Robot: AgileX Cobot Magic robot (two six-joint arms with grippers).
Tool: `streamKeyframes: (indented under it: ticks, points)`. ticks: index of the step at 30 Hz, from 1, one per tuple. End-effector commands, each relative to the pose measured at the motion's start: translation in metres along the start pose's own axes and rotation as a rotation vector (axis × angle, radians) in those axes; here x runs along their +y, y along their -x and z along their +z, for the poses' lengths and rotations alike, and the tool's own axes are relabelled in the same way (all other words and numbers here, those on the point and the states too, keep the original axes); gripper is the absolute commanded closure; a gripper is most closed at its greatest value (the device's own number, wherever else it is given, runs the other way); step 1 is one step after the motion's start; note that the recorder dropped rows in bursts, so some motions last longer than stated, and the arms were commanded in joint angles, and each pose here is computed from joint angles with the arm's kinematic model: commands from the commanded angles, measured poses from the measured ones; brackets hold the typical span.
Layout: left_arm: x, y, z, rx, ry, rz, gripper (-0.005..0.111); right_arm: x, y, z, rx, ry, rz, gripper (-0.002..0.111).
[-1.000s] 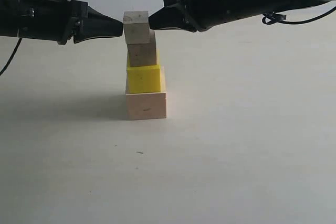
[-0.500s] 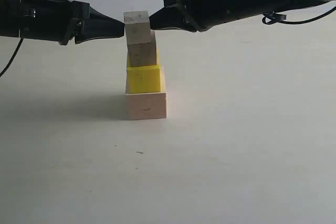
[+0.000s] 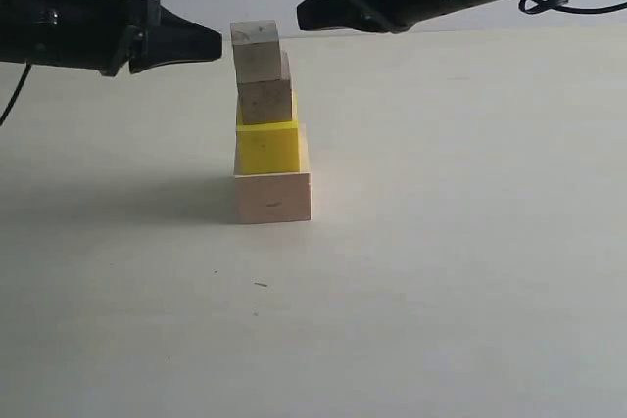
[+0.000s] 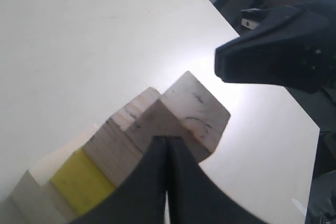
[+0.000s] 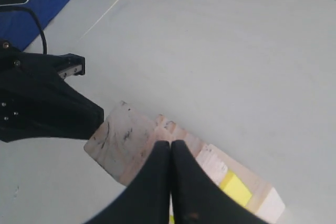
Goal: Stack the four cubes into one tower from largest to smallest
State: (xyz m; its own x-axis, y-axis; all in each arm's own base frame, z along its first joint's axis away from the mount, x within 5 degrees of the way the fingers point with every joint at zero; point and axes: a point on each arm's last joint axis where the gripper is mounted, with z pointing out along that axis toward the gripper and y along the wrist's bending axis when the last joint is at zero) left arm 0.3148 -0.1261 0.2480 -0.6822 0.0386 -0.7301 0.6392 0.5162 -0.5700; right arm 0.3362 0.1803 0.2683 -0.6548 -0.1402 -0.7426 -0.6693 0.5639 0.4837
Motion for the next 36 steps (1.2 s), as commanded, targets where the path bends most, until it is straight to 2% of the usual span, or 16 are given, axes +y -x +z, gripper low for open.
streamKeyframes:
  ticks: [1,5,9,13,16,21,23,27,32,36]
  points:
    - [-0.003,0.014,-0.021,-0.076,0.033,0.025,0.107,0.005,0.006,-0.013,-0.032,-0.077,-0.03,0.108]
    - [-0.007,0.02,-0.04,-0.144,0.096,0.043,0.107,0.005,0.004,-0.028,-0.093,-0.195,-0.039,0.108]
    - [-0.013,0.014,-0.051,-0.204,0.184,0.053,0.107,0.01,0.001,-0.046,-0.144,-0.287,-0.07,0.108]
    - [-0.025,0.011,-0.063,-0.237,0.22,0.108,0.107,0.019,-0.001,-0.069,-0.22,-0.372,-0.1,0.108]
    - [-0.029,0.006,-0.069,-0.249,0.256,0.104,0.107,0.024,-0.009,-0.078,-0.218,-0.385,-0.114,0.108]
    - [-0.026,-0.014,-0.068,-0.225,0.256,0.012,0.107,0.024,-0.034,-0.083,-0.186,-0.404,-0.089,0.108]
    - [-0.031,-0.018,-0.071,-0.237,0.255,0.019,0.107,0.028,-0.037,-0.091,-0.205,-0.421,-0.097,0.108]
    - [-0.057,-0.012,-0.095,-0.328,0.298,0.111,0.107,0.051,-0.032,-0.121,-0.292,-0.453,-0.207,0.108]
    - [-0.102,-0.004,-0.149,-0.56,0.496,0.255,0.107,0.095,-0.024,-0.177,-0.516,-0.48,-0.31,0.108]
    - [-0.142,-0.011,-0.193,-0.753,0.618,0.364,0.107,0.129,-0.028,-0.227,-0.719,-0.523,-0.395,0.108]
